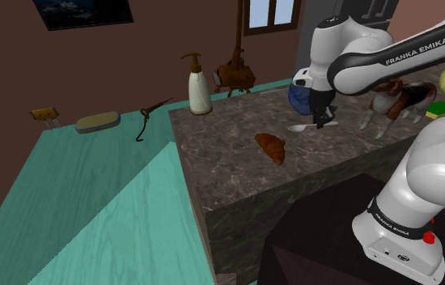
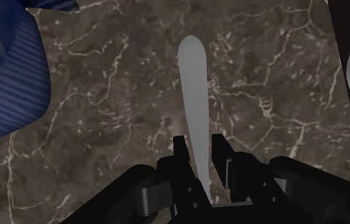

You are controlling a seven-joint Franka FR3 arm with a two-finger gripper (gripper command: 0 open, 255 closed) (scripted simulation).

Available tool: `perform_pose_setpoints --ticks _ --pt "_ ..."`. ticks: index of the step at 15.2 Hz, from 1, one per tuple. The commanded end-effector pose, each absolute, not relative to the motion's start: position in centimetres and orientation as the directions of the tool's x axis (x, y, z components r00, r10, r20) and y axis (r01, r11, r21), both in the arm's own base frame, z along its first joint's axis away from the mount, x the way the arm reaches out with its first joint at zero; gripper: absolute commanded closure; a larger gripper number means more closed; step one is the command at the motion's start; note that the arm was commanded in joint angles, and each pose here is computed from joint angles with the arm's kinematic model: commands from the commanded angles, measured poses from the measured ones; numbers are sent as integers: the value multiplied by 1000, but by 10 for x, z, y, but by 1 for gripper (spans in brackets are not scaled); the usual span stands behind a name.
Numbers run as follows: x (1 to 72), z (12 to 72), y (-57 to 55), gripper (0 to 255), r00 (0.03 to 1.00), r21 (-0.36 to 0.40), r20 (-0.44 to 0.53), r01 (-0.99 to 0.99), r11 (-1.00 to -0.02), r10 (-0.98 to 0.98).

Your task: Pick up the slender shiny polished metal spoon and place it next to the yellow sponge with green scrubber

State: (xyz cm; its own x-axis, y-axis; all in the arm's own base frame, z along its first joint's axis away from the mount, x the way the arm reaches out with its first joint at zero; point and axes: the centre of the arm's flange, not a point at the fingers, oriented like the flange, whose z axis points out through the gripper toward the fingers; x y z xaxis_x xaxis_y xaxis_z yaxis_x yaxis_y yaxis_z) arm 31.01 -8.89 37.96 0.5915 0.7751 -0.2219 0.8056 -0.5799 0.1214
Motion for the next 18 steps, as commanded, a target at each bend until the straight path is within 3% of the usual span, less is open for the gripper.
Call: perform_pose_setpoints --ticks 1,9,18 --pt "310 391 -89 255 591 121 -222 806 -580 775" --pt "310 428 -89 255 591 121 -222 806 -580 775" --pt "261 428 -197 255 591 121 -222 806 -580 775"
